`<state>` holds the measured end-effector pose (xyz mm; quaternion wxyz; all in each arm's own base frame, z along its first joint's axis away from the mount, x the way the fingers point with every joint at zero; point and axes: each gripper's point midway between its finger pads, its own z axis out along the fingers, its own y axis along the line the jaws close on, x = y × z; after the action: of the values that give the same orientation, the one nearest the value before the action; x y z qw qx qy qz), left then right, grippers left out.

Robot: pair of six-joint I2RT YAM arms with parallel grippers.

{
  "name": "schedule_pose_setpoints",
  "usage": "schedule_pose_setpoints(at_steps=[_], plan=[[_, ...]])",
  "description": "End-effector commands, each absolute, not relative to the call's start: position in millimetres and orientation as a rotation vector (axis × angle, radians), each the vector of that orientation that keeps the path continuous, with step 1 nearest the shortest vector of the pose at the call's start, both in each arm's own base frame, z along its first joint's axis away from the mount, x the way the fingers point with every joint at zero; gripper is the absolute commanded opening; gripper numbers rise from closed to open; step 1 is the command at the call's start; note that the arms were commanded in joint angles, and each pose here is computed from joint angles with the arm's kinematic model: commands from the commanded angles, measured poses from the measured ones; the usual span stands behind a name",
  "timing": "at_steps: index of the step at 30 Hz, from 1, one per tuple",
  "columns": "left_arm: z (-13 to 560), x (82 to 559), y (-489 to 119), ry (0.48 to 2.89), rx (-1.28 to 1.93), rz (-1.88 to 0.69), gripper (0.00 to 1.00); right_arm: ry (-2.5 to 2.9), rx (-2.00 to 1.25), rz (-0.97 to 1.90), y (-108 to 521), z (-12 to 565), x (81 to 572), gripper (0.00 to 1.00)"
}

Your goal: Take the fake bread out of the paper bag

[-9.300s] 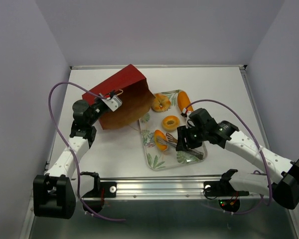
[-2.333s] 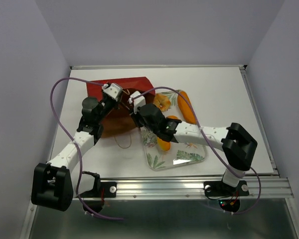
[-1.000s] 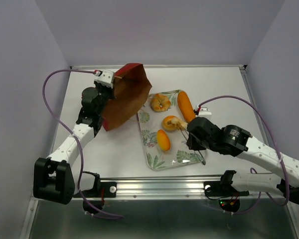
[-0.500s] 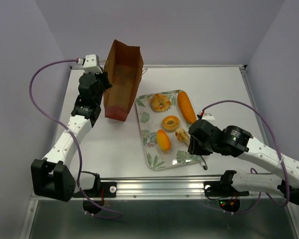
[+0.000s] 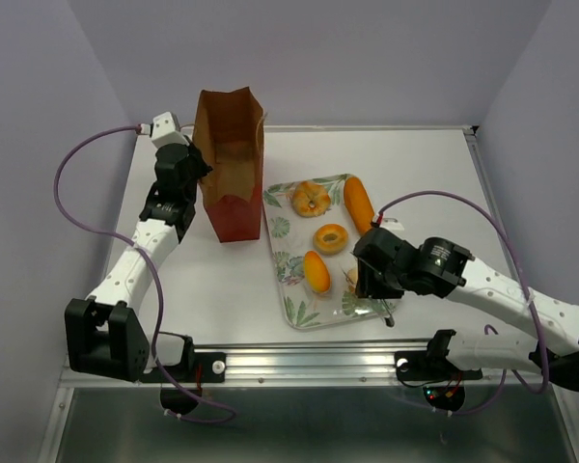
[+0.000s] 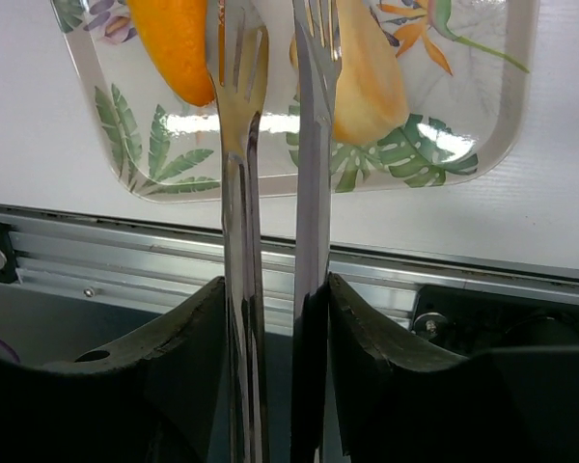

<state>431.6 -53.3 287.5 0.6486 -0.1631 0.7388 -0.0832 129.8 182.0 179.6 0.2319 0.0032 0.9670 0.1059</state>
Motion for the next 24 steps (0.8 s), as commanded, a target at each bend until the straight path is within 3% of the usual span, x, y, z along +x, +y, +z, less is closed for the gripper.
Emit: schedule_pose_setpoints(at_steps=[1, 4, 7, 11, 15, 17, 24], plan=[[288.5, 434.6, -31.3, 1.637, -0.502, -0.185, 0.0, 2.527, 0.042, 0.349, 193.7, 214.5, 154.0, 0.47], [282.8, 434.6, -22.5, 1.639, -0.544, -0.173, 0.0, 2.423, 0.065, 0.379, 199.1, 239.5, 171.1, 0.43], [284.2, 432.6, -15.6, 1.628, -0.565, -0.159, 0.29, 2.325, 0.103, 0.356, 195.9, 260.5, 192.5, 0.42], [295.6, 431.0, -21.6, 1.609, -0.515, -0.192, 0.53, 2.24, 0.197, 0.215, 172.1, 265.6, 240.8, 0.41], [311.1, 430.1, -26.8, 1.591, -0.467, -0.214, 0.79, 2.151, 0.296, 0.291, 149.2, 267.6, 312.4, 0.4], [313.8, 428.9, -25.1, 1.588, -0.469, -0.204, 0.99, 2.141, 0.31, 0.264, 136.2, 261.7, 335.8, 0.4], [343.5, 413.4, -11.6, 1.55, -0.503, -0.151, 0.99, 2.108, 0.349, 0.17, 86.5, 231.2, 422.5, 0.41]])
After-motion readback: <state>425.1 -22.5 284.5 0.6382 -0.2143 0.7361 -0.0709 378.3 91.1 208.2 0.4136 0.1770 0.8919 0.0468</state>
